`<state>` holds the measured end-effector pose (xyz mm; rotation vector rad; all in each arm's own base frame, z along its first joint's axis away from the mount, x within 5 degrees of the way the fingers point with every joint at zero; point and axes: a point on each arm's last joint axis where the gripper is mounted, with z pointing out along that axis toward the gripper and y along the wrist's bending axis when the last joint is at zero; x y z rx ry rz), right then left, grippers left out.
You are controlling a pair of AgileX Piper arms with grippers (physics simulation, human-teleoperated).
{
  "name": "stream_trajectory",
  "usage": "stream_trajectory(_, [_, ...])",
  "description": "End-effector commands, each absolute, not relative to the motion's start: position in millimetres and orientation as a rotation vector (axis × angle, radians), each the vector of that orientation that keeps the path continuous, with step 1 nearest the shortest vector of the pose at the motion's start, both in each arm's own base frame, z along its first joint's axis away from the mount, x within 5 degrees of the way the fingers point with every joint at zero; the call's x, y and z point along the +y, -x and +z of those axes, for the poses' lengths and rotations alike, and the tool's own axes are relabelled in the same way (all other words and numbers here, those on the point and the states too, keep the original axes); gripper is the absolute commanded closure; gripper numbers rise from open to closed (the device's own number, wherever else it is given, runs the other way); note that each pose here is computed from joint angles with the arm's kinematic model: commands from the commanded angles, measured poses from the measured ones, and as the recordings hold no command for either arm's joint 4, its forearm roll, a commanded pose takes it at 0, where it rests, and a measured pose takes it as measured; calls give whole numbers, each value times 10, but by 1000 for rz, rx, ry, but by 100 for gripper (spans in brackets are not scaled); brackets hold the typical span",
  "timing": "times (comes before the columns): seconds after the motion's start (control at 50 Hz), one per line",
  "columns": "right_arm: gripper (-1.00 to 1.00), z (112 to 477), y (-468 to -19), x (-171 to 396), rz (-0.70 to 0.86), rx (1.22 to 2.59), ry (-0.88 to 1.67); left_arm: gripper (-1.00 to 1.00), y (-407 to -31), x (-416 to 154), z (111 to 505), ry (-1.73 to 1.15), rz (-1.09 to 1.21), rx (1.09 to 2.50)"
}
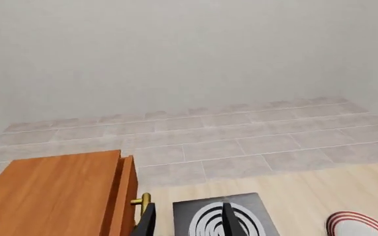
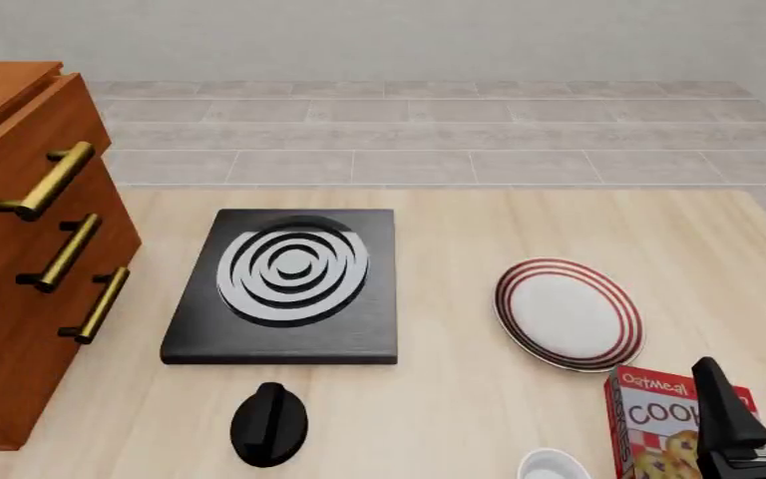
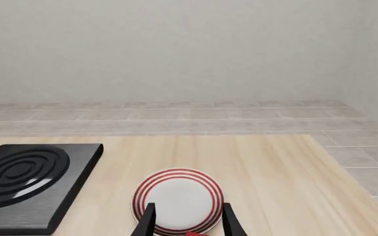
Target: Pick the akita bowl in the top layer of the wooden cabinet and place it on the plate.
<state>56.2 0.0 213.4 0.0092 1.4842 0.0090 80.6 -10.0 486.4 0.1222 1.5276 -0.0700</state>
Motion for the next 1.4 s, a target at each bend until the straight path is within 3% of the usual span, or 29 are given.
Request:
stream_trajectory(0.02, [-100,2133,-562,0,9,1485,-8,-100,-894,-128,4979,-157,-67,1587])
stream_trajectory(0.22, [-100,2134,-562,1,10,1485,-8,-100,-950,-117,5054,-151,-47,1652])
stream_trajectory(0.28, [-100,2134,-561,0,9,1484,-8,-100,-1106,-107,4936,-120,-41,1758])
stream_trajectory(0.92, [-100,2135,-562,2,12,1484,-6,-100,-1457,3,4661,-87,61,1968])
stream_trajectory(1.4, [-100,2133,-562,3,15,1485,-6,-100,-1641,183,4634,-89,196,2028])
